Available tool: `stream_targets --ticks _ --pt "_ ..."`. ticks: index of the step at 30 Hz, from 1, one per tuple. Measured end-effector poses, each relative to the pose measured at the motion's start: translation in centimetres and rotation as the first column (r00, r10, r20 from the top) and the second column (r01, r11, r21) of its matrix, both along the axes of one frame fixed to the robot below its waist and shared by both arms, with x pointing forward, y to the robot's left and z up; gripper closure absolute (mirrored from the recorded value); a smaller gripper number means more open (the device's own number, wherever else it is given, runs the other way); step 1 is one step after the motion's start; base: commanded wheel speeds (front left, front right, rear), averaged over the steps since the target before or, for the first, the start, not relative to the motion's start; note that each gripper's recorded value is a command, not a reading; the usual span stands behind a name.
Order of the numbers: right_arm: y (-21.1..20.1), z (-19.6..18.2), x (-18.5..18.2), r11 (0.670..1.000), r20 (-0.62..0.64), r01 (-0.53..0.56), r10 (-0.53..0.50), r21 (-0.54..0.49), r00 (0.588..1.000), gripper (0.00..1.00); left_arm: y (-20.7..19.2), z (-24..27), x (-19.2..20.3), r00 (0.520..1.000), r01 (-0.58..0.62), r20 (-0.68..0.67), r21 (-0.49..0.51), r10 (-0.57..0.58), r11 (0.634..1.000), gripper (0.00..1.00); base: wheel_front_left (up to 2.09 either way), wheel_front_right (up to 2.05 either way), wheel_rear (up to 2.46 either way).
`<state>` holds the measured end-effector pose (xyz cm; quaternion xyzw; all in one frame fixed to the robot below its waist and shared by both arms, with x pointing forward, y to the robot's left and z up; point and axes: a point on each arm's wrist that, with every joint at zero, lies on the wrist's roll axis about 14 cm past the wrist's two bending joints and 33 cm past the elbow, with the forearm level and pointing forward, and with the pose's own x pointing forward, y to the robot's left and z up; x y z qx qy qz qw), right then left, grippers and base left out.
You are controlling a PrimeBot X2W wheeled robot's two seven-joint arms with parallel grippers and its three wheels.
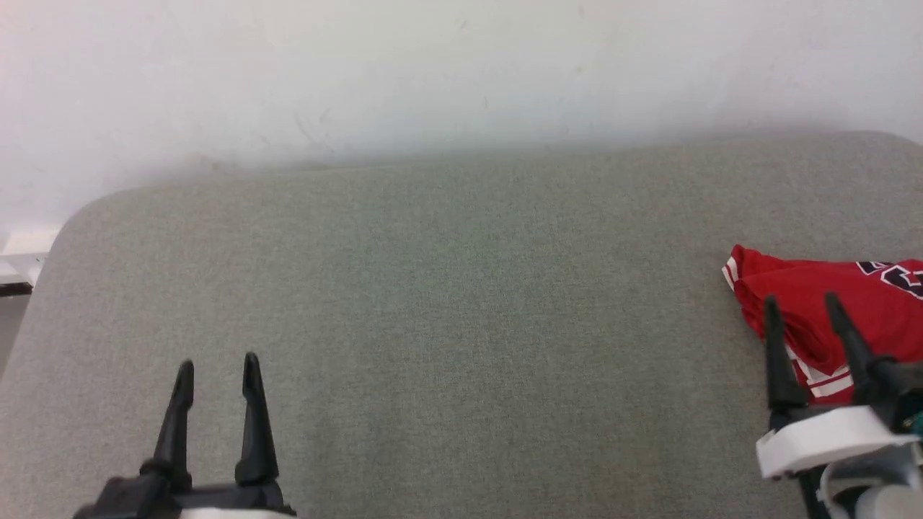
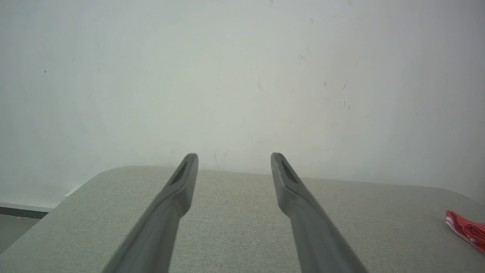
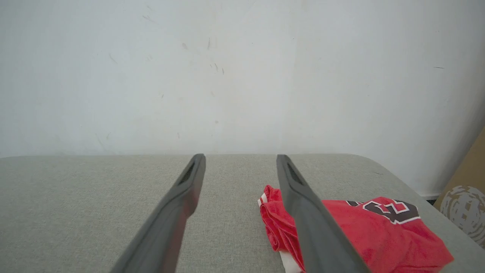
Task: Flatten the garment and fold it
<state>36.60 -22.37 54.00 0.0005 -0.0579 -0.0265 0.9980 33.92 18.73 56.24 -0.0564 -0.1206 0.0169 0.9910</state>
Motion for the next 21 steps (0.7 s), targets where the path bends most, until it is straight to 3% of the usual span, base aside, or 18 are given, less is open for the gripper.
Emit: stream_targets --ticks 7,21 --pt "1.8 -3.0 -1.5 0.999 -0.055 -0.049 0.048 -0.009 0.997 0.00 -0.4 -3.0 -1.9 0.996 0.013 -0.093 0.007 -0.012 1.000 0.00 0.00 0.00 0.00" --pt "2.3 -4.8 -1.4 0.998 -0.090 -0.063 0.063 0.004 0.994 0.00 -0.2 -4.5 -2.0 0.991 0.018 -0.135 0.015 -0.016 1.000 0.00 0.00 0.00 0.00"
